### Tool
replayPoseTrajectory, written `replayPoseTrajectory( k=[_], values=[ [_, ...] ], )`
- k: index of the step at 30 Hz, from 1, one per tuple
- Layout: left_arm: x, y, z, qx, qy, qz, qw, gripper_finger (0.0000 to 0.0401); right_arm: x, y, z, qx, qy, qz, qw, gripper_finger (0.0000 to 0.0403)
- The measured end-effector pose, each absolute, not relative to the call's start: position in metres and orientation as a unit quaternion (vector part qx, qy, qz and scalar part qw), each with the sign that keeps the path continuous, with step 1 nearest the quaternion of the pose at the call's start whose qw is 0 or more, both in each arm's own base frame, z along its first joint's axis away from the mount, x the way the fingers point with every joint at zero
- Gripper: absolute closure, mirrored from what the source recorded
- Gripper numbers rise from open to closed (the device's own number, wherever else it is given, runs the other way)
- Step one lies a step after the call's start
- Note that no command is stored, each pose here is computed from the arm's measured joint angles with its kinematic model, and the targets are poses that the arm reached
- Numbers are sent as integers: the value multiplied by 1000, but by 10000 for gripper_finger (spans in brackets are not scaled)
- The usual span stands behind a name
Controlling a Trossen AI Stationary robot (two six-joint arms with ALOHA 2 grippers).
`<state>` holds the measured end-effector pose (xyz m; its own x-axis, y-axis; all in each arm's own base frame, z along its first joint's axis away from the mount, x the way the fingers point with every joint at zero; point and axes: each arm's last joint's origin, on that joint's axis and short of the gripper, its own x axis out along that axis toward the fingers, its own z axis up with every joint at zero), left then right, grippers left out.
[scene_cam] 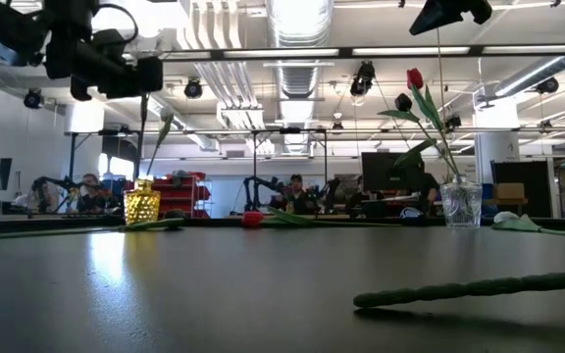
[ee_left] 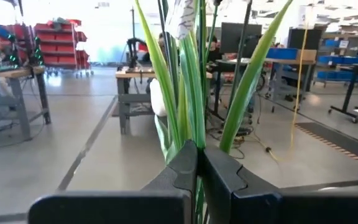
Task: Sort flowers into vase by color
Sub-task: Put the left white flower into the yellow vase
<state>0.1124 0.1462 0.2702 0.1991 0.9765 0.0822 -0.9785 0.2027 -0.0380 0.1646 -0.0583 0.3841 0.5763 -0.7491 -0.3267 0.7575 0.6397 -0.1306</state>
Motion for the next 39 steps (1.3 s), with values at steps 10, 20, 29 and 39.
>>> replayPoseTrajectory(
  k=[10, 20, 29, 39],
  values=[
    [108, 165, 257, 12, -44, 627, 778, 401, 165, -58, 384, 29, 168, -428, 888, 394],
    [110, 169, 233, -5, -42, 627, 778, 401, 166, -58, 386, 33, 157, -428, 889, 394],
    [111, 170, 215, -14, -27, 629, 777, 401, 166, -58, 386, 40, 154, -429, 889, 394],
    [113, 175, 198, -21, -1, 632, 775, 401, 167, -59, 397, 38, 144, -429, 891, 394]
  ],
)
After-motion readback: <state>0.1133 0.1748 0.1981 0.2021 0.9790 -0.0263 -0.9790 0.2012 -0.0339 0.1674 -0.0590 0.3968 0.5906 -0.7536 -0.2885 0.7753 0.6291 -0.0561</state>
